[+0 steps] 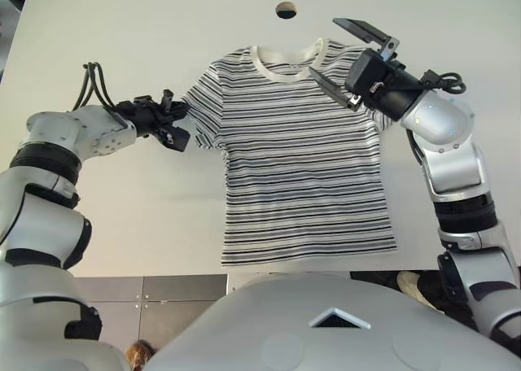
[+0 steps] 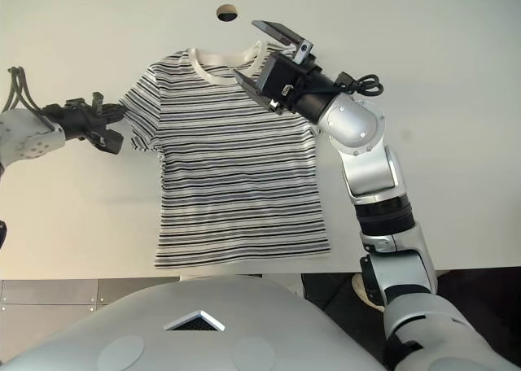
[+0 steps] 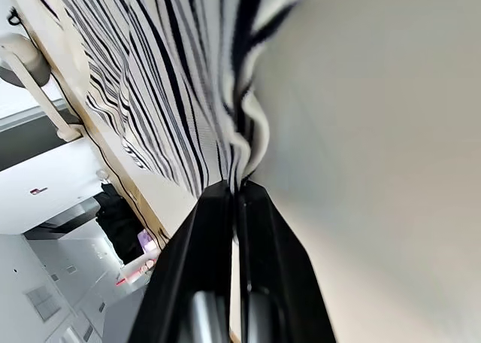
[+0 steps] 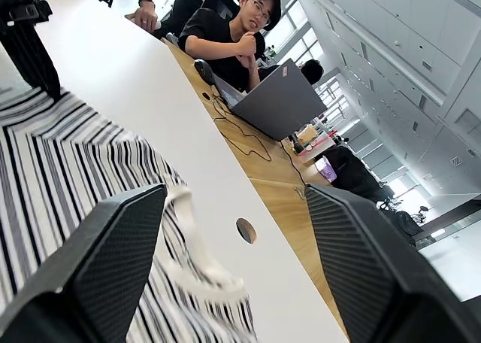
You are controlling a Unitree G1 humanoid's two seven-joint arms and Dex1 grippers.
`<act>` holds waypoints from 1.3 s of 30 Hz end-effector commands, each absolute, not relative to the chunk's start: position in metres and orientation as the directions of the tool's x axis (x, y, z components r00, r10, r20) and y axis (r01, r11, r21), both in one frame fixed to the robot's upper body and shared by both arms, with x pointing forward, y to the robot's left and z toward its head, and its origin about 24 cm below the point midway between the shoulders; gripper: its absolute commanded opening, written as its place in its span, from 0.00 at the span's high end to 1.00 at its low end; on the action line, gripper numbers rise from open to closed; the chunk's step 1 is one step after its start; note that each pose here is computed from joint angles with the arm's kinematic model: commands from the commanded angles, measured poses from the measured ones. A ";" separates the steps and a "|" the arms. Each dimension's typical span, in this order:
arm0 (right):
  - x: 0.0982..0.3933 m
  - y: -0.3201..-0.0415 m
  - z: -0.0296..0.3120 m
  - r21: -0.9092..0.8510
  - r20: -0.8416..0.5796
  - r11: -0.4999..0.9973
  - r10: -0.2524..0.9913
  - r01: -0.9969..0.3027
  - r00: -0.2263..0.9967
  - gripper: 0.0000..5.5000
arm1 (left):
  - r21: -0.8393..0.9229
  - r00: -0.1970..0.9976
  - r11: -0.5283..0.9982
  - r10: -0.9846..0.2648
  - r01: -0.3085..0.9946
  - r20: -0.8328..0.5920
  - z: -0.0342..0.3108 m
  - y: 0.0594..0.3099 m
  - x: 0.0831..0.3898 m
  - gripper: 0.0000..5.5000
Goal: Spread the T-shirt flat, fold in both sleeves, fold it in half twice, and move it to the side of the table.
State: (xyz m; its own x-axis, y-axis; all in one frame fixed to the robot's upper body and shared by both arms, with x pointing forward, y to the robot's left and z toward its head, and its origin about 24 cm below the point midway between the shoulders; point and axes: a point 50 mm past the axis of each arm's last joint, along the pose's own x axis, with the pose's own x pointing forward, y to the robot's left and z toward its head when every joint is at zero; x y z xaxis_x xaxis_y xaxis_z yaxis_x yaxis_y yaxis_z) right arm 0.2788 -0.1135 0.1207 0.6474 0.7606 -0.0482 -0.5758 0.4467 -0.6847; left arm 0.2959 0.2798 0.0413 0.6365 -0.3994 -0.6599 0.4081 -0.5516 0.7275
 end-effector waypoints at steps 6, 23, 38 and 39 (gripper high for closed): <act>0.277 -0.111 0.119 -0.709 -0.056 0.426 0.761 -0.563 0.646 0.38 | 0.789 0.634 -0.560 -0.520 0.253 -0.573 0.077 0.247 0.312 0.98; 0.276 -0.114 0.115 -0.711 -0.061 0.436 0.743 -0.551 0.666 0.38 | 0.817 0.562 -0.526 -0.613 0.234 -0.556 0.069 0.187 0.325 0.98; 0.282 -0.129 0.105 -0.732 -0.093 0.438 0.694 -0.522 0.714 0.38 | 0.886 0.603 -0.388 -0.653 0.254 -0.459 0.069 0.170 0.339 0.73; 0.285 -0.132 0.104 -0.736 -0.099 0.438 0.685 -0.517 0.722 0.38 | 0.892 0.604 -0.376 -0.660 0.250 -0.447 0.070 0.170 0.338 0.73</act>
State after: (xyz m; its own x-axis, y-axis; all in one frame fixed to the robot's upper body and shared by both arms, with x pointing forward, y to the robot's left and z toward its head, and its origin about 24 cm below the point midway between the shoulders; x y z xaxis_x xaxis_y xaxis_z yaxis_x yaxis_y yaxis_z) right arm 0.2788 -0.1263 0.1021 0.7059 0.7020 -0.0947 -0.5374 0.4437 -0.7172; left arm 0.3345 0.1706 0.0624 0.5869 -0.6478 -0.4857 0.2728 -0.4065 0.8720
